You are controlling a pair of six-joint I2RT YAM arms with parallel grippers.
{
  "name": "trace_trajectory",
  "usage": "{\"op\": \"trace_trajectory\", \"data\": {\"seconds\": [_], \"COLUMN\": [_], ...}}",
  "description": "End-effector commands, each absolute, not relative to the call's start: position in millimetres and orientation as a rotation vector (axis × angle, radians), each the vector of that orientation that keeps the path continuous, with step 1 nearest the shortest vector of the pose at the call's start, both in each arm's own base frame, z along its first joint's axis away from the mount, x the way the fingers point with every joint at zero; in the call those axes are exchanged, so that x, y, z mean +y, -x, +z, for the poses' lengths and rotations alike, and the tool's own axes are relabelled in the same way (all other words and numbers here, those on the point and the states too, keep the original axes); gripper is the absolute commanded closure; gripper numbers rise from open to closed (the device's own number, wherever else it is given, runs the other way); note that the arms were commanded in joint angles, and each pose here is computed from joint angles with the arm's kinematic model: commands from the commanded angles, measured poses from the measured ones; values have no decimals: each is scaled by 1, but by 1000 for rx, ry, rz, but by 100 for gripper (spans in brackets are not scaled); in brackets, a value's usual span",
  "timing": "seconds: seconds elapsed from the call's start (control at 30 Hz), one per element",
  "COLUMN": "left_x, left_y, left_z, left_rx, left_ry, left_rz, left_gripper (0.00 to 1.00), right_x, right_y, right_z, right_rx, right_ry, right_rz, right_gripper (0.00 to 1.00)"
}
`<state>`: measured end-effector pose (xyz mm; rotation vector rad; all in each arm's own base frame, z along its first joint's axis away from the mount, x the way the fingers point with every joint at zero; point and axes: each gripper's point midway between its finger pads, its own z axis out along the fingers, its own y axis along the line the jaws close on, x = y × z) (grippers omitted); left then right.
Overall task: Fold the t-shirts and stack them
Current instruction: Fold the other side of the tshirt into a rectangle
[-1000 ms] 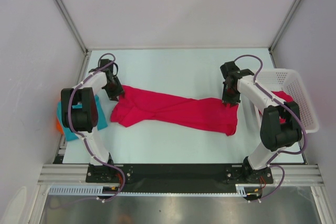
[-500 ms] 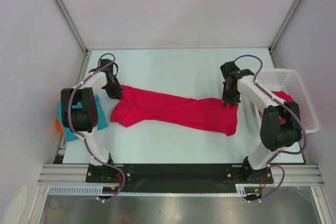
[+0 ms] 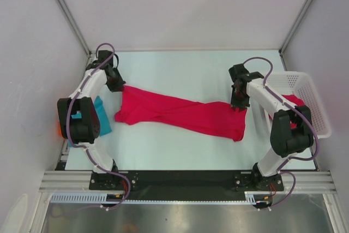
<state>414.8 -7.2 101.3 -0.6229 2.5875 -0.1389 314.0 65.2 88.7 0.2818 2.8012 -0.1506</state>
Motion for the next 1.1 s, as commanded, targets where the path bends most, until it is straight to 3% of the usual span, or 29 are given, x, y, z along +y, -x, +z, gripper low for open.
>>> {"op": "trace_trajectory", "data": {"seconds": [0.0, 0.3, 0.9, 1.07], "left_x": [-1, -2, -15, -14], "left_y": [-425, -441, -419, -434], "left_z": [131, 139, 208, 199], "left_rx": [2510, 2516, 2403, 2436], "left_ry": [620, 609, 560, 548], "left_rz": [-116, -127, -234, -228], "left_gripper": [97, 96, 91, 91], "right_x": [65, 61, 62, 63], "right_y": [-318, -318, -318, -318], "right_z": [94, 96, 94, 96], "right_rx": [2786, 2782, 2788, 2784], "right_ry": [-273, -283, -288, -282], "right_rz": [-152, -158, -149, -152], "right_gripper": [73, 73, 73, 73]}}
